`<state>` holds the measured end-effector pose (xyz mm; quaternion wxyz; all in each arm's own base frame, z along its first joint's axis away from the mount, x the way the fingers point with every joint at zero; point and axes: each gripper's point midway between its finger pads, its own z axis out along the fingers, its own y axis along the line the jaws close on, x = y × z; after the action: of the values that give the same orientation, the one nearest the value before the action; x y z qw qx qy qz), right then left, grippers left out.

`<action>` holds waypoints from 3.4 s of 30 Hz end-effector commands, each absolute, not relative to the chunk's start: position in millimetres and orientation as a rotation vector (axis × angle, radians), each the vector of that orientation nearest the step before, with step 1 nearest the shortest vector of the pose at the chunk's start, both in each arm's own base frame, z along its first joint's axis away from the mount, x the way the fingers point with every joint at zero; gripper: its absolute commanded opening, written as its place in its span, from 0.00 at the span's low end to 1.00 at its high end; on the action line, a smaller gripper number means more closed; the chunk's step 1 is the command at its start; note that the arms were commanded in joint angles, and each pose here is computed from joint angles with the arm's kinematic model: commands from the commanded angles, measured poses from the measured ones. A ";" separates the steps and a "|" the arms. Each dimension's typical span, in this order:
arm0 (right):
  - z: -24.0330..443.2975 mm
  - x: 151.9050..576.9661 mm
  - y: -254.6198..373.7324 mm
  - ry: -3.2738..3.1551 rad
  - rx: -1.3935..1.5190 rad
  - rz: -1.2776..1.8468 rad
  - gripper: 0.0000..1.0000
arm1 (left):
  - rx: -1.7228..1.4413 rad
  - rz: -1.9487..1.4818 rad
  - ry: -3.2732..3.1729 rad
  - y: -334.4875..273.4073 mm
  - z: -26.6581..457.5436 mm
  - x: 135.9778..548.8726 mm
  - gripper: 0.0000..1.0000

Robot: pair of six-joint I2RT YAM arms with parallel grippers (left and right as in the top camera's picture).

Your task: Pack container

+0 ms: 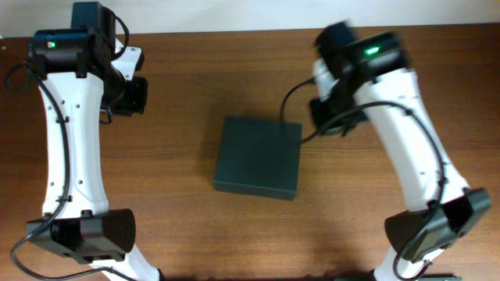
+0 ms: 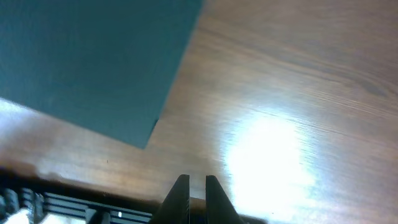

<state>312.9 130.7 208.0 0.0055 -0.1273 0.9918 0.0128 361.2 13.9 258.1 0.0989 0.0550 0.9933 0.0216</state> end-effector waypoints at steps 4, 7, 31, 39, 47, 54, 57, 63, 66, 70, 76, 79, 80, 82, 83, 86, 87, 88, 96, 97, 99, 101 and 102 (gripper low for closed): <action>184.1 288.1 199.0 3.022 -0.680 0.101 0.08 | 0.131 0.069 2.912 14.4 271.3 343.1 0.02; 169.5 283.0 220.0 2.995 -0.731 0.124 0.09 | 0.130 0.070 2.897 14.1 276.9 336.9 0.02; 89.1 296.5 198.2 2.965 -0.636 0.043 0.10 | 0.145 0.016 2.680 3.5 334.4 290.9 0.02; 191.4 338.9 106.3 2.770 -0.214 0.065 0.10 | 0.275 -0.062 2.574 -17.5 321.8 267.7 0.02; 276.1 279.6 40.7 2.440 -0.011 0.031 0.15 | 0.519 -0.119 2.431 -58.8 261.0 215.2 0.02; 250.0 201.8 16.8 2.291 0.136 0.055 0.55 | 0.550 -0.076 2.205 -59.5 255.8 189.6 0.41; 226.9 178.4 10.7 2.246 0.226 0.105 0.99 | 0.467 0.060 2.155 -35.2 263.7 182.6 0.99; 220.2 172.7 -0.3 2.100 0.311 0.121 0.99 | 0.441 0.106 2.151 -24.3 262.2 171.2 0.99; 222.8 174.7 -9.3 2.080 0.341 0.065 0.99 | 0.436 0.105 2.150 -24.3 262.5 171.7 0.99; 226.1 177.7 -15.4 2.069 0.307 -0.007 0.99 | 0.228 0.133 2.160 -8.0 266.1 175.3 0.99; 240.0 189.8 -16.8 2.037 0.046 -0.185 0.99 | 0.150 0.223 2.144 6.2 263.8 182.9 0.99; 240.6 191.3 -16.4 2.037 0.014 -0.203 0.99 | 0.164 0.199 2.158 2.2 258.6 182.9 0.99; 240.6 191.2 -16.4 2.037 0.015 -0.203 0.99 | 0.165 0.200 2.162 2.4 257.8 182.3 0.99; 240.6 191.2 -16.4 2.037 0.015 -0.203 0.99 | 0.167 0.202 2.169 2.7 256.2 181.2 0.99; 240.6 191.2 -16.4 2.037 0.015 -0.203 0.99 | 0.167 0.202 2.169 2.7 256.2 181.2 0.99; 240.6 191.2 -16.4 2.037 0.015 -0.203 0.99 | 0.167 0.202 2.169 2.7 256.2 181.2 0.99; 240.6 191.2 -16.4 2.037 0.015 -0.203 0.99 | 0.167 0.202 2.169 2.7 256.2 181.2 0.99; 240.6 191.2 -16.4 2.037 0.015 -0.203 0.99 | 0.167 0.202 2.169 2.7 256.2 181.2 0.99; 241.3 190.8 -16.6 2.033 0.016 -0.202 0.99 | 0.167 0.202 2.169 2.7 256.2 181.2 0.99; 242.4 189.6 -16.8 2.026 0.018 -0.200 0.99 | 0.167 0.202 2.169 2.7 256.2 181.2 0.99; 248.2 184.5 -21.5 1.992 0.046 -0.202 0.99 | 0.167 0.202 2.169 2.7 256.2 181.2 0.99; 256.4 177.5 -25.5 1.941 0.070 -0.199 0.99 | 0.167 0.202 2.169 2.7 256.2 181.2 0.99; 261.0 173.5 -20.8 1.911 0.056 -0.158 0.99 | 0.167 0.202 2.169 2.7 256.2 181.2 0.99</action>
<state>183.3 -18.3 249.6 0.5431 0.0174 0.8363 -0.0736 182.0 0.9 257.7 0.4608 0.0751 0.8807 0.0798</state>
